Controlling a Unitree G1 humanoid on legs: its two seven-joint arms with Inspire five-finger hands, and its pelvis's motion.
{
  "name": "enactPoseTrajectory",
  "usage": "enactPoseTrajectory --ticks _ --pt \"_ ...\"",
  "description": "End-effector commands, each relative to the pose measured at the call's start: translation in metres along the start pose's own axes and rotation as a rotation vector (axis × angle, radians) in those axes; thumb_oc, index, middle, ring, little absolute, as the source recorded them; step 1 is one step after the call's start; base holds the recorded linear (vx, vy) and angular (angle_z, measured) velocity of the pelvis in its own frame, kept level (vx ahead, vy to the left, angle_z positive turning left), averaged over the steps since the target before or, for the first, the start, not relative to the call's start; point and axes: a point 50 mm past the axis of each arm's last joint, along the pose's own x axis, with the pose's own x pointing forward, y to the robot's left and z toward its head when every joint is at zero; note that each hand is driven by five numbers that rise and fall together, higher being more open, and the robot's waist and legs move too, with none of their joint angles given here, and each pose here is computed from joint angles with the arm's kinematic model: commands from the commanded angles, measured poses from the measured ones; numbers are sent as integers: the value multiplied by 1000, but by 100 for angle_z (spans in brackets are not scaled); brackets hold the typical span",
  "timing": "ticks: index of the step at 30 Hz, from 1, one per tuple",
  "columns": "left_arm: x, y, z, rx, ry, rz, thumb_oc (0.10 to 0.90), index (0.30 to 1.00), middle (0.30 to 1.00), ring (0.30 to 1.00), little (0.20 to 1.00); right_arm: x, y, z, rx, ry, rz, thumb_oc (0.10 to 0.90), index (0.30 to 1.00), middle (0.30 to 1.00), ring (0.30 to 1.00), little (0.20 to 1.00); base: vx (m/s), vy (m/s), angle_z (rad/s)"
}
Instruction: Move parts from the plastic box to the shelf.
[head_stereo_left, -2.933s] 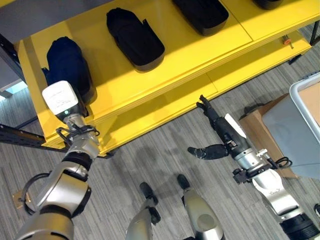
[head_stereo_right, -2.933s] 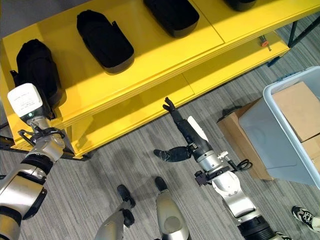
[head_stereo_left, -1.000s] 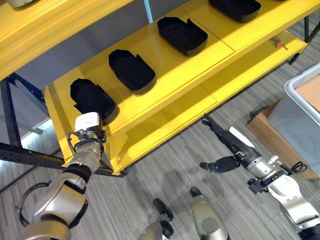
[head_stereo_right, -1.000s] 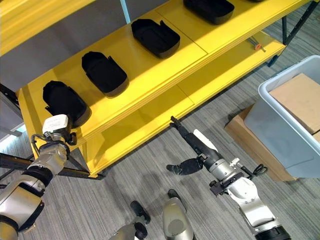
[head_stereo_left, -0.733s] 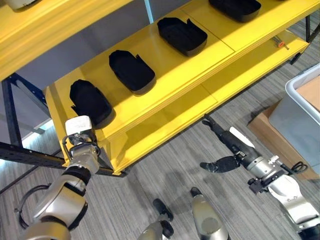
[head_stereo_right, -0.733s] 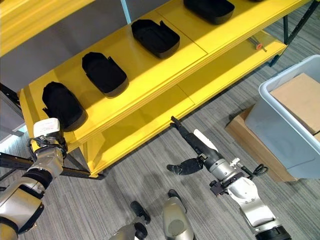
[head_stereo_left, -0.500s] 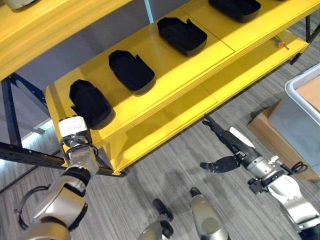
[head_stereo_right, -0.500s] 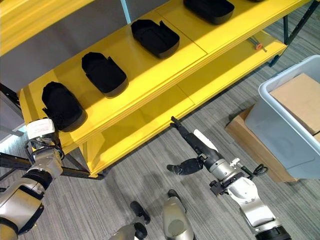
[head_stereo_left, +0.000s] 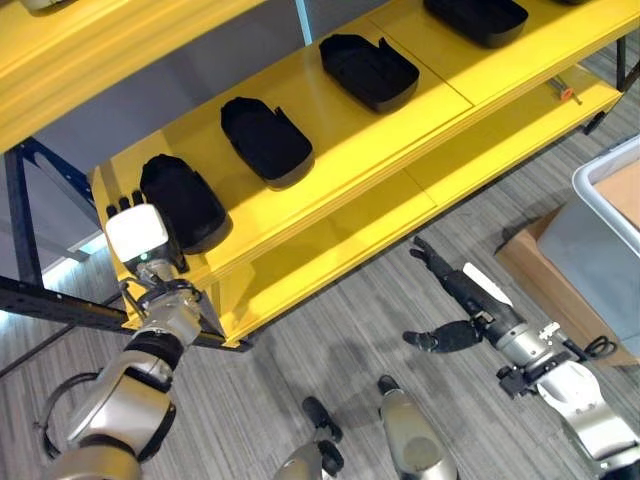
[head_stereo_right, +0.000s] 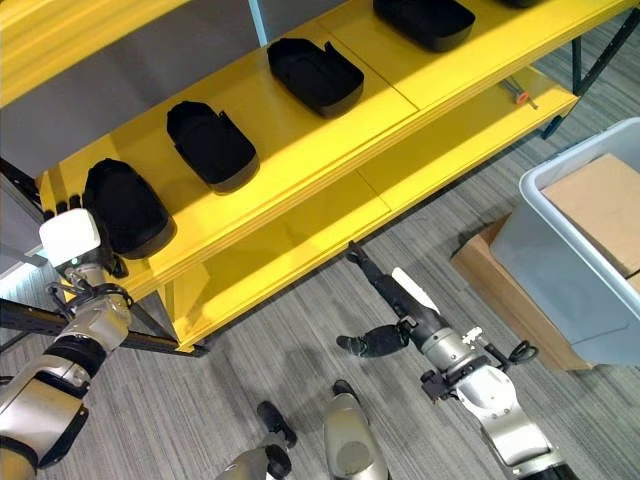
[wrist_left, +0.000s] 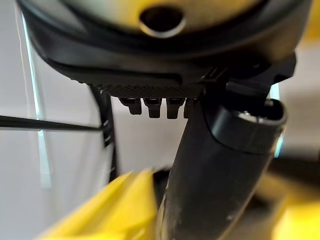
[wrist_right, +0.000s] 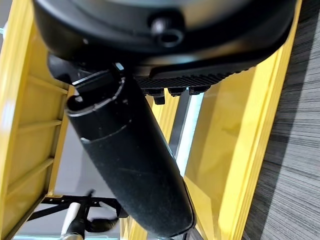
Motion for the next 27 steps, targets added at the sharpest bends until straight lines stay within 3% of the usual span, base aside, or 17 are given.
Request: enactPoseTrajectory --ticks 1,5,7,11,13,15,18,20,23,27 --pt "11 30 4 -121 -33 261 900 1000 1000 1000 1000 8 -1 58 -16 -371 -76 900 1000 1000 1000 1000 -7 -93 6" --pt "-34 20 21 -329 -147 164 900 1000 1000 1000 1000 7 5 55 36 -356 -115 900 1000 1000 1000 1000 -17 -104 17" --pt "-66 28 43 -445 -296 91 900 1000 1000 1000 1000 6 8 56 58 -353 -148 900 1000 1000 1000 1000 -48 -82 36" --pt "-91 45 56 -564 -445 35 900 1000 1000 1000 1000 4 8 57 74 -351 -181 900 1000 1000 1000 1000 -52 -39 35" --pt "-101 51 61 -660 -518 -79 900 1000 1000 1000 1000 4 9 57 65 -345 -181 900 1000 1000 1000 1000 -69 -12 43" --pt "-137 56 78 -991 -671 -554 900 1000 1000 1000 1000 5 12 58 -3 -337 -171 900 1000 1000 1000 1000 -123 10 60" --pt "-157 56 83 -1196 -736 -897 900 1000 1000 1000 1000 11 9 58 -58 -324 -149 900 1000 1000 1000 1000 -83 30 32" --pt "-159 56 82 -1245 -727 -951 900 1000 1000 1000 1000 13 7 57 -74 -327 -142 900 1000 1000 1000 1000 -31 24 26" --pt "-175 38 57 -1597 -511 -1275 900 1000 1000 1000 1000 29 -1 45 -287 -263 -15 900 1000 1000 1000 1000 -55 50 25" --pt "-182 37 45 -1733 -423 -1305 900 1000 1000 1000 1000 36 -4 40 -413 -233 58 900 1000 1000 1000 1000 -6 4 32"
